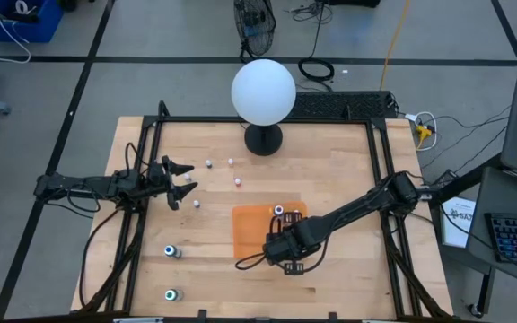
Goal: Pick & Place food coloring
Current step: Put the large black food coloring bottle into the orange container, then put the small orange food coloring bottle into the orange container
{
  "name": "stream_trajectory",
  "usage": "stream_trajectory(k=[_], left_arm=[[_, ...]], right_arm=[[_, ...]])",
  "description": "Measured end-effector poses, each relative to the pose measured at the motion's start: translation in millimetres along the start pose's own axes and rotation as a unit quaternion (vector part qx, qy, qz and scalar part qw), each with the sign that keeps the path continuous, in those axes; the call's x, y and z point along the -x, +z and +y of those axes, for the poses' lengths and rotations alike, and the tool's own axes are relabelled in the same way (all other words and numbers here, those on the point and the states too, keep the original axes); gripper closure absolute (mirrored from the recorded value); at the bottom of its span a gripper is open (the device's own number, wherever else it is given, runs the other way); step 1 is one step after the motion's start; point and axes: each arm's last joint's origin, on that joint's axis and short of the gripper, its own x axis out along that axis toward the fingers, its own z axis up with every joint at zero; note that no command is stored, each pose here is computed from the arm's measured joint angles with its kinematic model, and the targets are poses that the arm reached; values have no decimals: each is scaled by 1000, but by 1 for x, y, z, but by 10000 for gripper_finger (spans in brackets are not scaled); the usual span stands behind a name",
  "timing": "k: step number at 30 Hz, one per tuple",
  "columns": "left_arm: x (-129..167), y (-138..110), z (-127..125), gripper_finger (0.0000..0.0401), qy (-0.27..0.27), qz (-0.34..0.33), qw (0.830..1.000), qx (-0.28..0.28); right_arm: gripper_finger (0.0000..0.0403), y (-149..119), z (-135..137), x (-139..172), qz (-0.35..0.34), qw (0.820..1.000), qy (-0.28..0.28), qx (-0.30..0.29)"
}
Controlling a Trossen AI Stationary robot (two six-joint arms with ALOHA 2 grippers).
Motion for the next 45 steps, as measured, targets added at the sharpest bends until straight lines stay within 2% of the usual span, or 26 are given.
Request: stream_trajectory(k=[13, 19, 24, 29, 34, 38, 41, 45], left_arm=[[0, 0, 0, 91, 0, 0, 1000, 0], [0, 0, 0, 91, 0, 0, 1000, 0], [0, 0, 0, 91, 0, 0, 1000, 0], [0, 0, 0, 91, 0, 0, 1000, 0], [0, 0, 0, 91, 0, 0, 1000, 0], [0, 0, 0, 91, 0, 0, 1000, 0], [0, 0, 0, 91, 0, 0, 1000, 0], [0, 0, 0, 91, 0, 0, 1000, 0]], right_arm=[[267, -4, 0, -12, -2, 1000, 1, 6], [191, -4, 0, -15, -1, 1000, 3, -12], [173, -9, -3, 0, 3, 999, 15, -33], [186, -19, -14, 40, -27, 998, 30, -46], [197, -39, -33, 100, -95, 991, 64, -65], [198, -65, -47, 149, -158, 976, 105, -105], [198, -89, -56, 183, -205, 958, 145, -136], [199, -125, -70, 220, -260, 944, 178, -102]])
